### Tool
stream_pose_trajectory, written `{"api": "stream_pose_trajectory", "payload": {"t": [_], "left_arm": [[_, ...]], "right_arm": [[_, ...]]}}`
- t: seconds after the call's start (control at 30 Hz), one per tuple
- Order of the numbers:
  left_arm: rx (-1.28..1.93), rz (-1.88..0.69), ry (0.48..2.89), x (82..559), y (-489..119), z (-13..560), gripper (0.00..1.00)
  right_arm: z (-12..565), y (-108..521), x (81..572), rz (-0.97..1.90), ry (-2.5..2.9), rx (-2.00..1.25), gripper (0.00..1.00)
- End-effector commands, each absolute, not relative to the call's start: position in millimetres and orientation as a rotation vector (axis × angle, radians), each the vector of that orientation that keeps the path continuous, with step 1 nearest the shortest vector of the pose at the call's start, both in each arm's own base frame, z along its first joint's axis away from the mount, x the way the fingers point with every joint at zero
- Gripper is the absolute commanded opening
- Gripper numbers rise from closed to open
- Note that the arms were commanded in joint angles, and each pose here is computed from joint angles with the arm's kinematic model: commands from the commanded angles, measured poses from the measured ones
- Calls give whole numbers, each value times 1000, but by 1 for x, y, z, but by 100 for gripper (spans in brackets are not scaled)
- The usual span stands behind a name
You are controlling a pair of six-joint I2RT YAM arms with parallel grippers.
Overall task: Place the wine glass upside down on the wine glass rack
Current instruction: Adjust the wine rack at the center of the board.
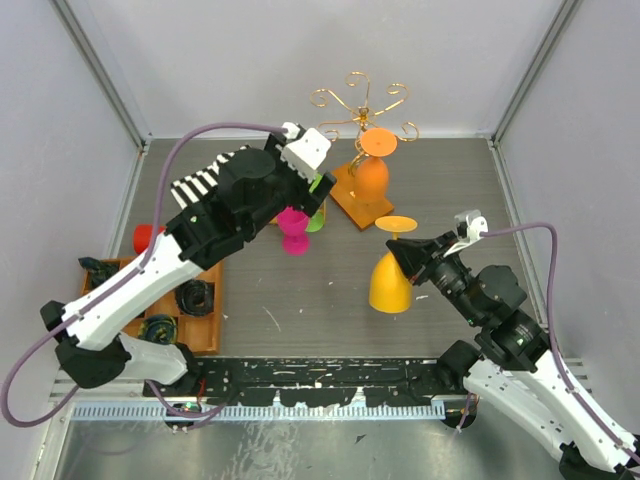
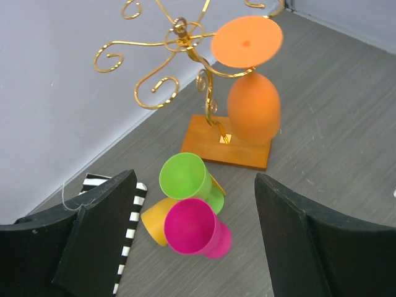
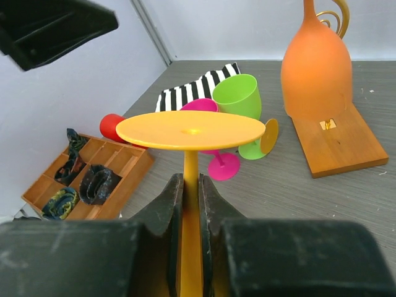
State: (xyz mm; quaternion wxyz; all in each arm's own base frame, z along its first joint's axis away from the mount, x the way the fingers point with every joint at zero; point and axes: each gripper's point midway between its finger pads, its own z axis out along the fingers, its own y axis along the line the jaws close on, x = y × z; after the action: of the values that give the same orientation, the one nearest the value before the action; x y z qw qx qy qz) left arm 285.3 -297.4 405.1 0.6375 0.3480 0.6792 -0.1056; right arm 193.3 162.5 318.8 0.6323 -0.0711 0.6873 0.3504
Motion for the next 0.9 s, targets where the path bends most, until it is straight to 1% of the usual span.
{"api": "stream_pose_trajectory", "payload": {"t": [0.0,0.17,0.4,0.7,0.87], "left_arm": [[565,-287,1557,311,-293,431,83],[461,-239,1585,348,-289,433,86],[455,-197,1647,389,-300,415,87],[382,-200,1731,421,-309,403,80],[377,-193,1774,432,-317,391,74]], "right_arm": [[338,154,190,808,1515,-119,1],[336,153,189,808,1524,-117,1],[333,151,188,807,1534,-107,1],[329,150,187,804,1547,-101,1],[325,150,187,804,1556,-97,1]]}}
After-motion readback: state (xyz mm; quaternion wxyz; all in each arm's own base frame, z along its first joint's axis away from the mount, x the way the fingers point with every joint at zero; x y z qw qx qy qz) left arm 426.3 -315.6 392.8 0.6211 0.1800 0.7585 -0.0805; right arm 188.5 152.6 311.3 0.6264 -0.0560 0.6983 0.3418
